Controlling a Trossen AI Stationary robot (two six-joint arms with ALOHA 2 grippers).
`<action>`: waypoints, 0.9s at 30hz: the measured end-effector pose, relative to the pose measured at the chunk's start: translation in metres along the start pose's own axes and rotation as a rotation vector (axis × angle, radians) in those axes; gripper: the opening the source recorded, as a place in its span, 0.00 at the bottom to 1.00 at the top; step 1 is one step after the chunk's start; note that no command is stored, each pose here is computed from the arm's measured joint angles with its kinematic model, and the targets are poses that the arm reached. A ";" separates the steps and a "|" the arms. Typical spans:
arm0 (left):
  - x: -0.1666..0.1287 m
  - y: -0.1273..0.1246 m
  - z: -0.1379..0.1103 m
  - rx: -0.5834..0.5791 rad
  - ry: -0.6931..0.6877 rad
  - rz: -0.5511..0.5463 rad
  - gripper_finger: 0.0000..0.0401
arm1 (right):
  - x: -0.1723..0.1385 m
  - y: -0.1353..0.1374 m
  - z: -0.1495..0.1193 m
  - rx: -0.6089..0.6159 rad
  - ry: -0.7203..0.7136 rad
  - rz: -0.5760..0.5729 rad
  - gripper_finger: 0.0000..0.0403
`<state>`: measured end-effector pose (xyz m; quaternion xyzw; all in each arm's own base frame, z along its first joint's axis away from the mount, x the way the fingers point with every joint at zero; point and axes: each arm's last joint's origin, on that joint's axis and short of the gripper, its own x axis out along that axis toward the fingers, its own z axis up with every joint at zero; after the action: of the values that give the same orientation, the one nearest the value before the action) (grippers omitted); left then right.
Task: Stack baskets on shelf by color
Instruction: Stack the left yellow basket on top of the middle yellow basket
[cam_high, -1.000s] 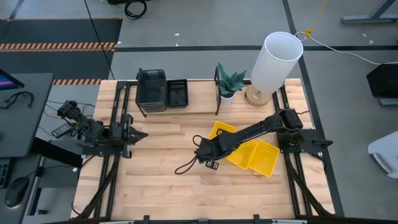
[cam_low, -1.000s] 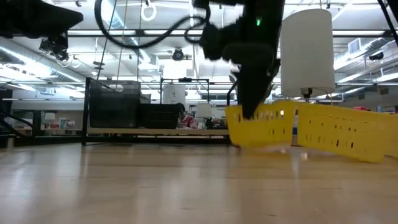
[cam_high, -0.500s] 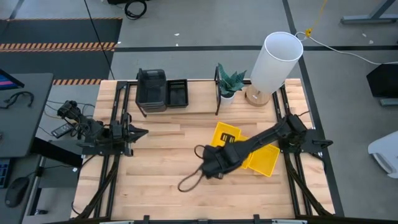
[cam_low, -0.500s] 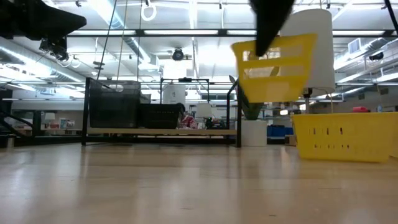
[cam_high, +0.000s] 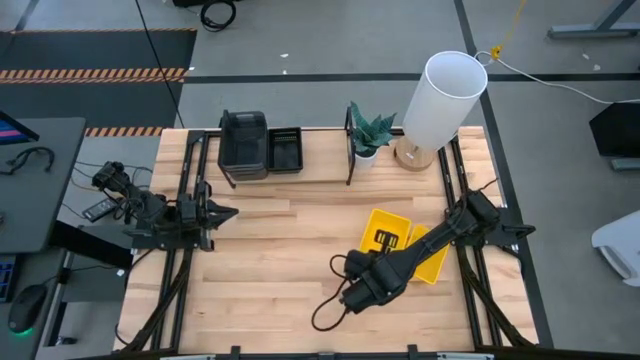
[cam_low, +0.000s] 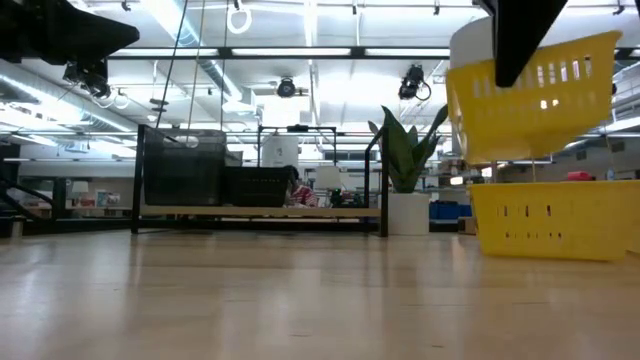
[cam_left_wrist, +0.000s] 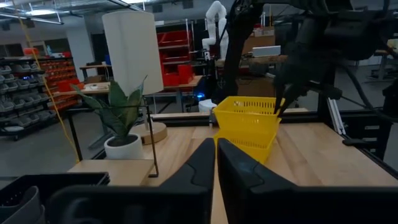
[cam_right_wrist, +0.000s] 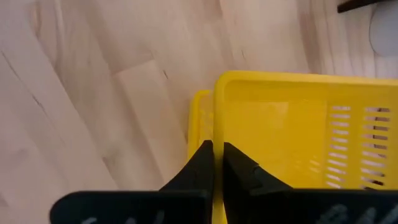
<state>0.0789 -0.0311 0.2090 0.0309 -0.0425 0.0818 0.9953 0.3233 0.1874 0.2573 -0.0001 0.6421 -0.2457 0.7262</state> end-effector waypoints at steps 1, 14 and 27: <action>0.000 0.000 0.000 0.000 0.000 0.000 0.07 | 0.001 0.000 -0.001 0.010 0.001 -0.005 0.04; 0.000 0.000 0.000 -0.001 -0.001 0.000 0.04 | 0.029 0.005 -0.008 0.028 0.006 -0.056 0.04; 0.000 0.000 0.000 0.000 0.000 -0.001 0.08 | 0.041 0.009 -0.010 0.041 0.011 -0.034 0.05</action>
<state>0.0789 -0.0311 0.2092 0.0308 -0.0427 0.0814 0.9953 0.3191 0.1843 0.2141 0.0053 0.6408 -0.2713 0.7181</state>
